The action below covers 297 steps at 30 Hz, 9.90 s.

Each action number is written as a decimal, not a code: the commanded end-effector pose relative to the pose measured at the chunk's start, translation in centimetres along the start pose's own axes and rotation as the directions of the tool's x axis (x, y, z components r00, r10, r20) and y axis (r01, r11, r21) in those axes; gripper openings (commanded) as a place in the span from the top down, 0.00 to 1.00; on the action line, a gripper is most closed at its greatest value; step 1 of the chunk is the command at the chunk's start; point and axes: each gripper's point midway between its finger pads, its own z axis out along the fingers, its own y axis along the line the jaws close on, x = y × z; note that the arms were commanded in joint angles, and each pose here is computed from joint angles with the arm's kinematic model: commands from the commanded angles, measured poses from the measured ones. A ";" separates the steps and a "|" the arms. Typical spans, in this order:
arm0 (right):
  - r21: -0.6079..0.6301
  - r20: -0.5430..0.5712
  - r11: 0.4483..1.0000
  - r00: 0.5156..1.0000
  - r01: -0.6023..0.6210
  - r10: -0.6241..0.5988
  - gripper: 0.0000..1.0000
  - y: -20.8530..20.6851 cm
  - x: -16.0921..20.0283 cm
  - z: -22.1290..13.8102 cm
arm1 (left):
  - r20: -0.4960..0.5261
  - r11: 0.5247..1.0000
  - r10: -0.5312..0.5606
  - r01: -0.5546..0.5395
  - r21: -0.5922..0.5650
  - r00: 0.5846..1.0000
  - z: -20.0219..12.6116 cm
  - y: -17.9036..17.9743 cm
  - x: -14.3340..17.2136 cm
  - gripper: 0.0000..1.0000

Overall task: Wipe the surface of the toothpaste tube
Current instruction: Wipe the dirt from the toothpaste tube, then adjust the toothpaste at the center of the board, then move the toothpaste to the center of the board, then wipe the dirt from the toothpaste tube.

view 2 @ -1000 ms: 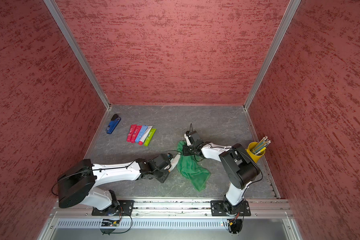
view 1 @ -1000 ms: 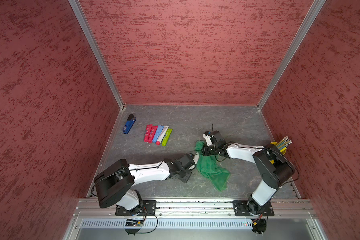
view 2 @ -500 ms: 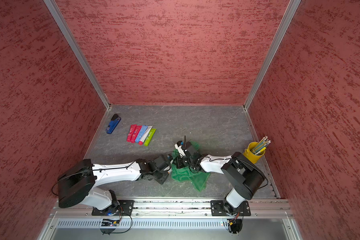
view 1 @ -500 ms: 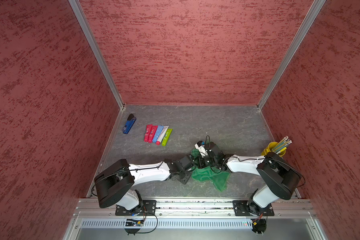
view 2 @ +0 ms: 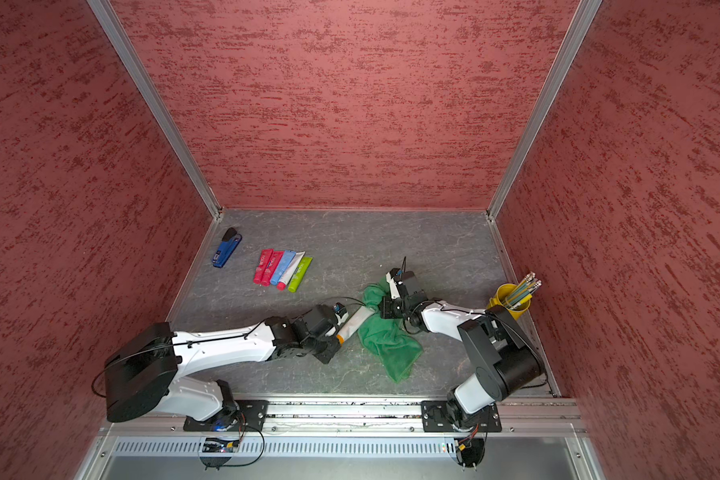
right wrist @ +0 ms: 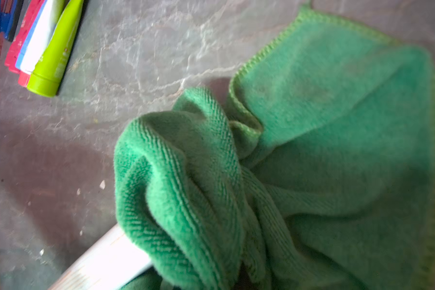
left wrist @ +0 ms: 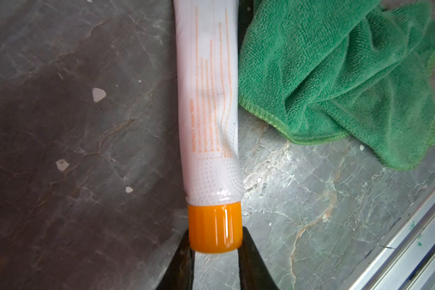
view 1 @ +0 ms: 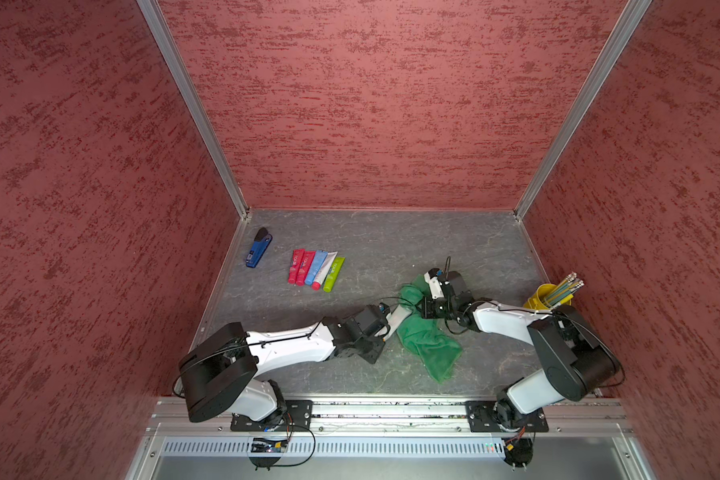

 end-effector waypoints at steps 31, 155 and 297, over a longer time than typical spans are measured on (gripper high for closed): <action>-0.236 -0.105 0.969 0.989 0.077 -0.104 1.00 7.2 4.8 -0.9 | 0.031 0.997 -0.052 0.054 -0.060 0.998 -1.9 0.9 -0.2 0.48; 0.100 -0.007 0.993 0.998 0.065 -0.065 1.00 -1.5 1.0 2.6 | -0.128 0.816 -0.467 0.482 0.318 0.875 -0.6 4.8 -5.1 0.54; -0.255 -0.020 0.960 0.992 0.119 -0.128 1.00 7.4 -0.9 3.1 | -0.047 0.999 -0.051 0.051 -0.003 0.998 0.1 0.9 1.4 0.90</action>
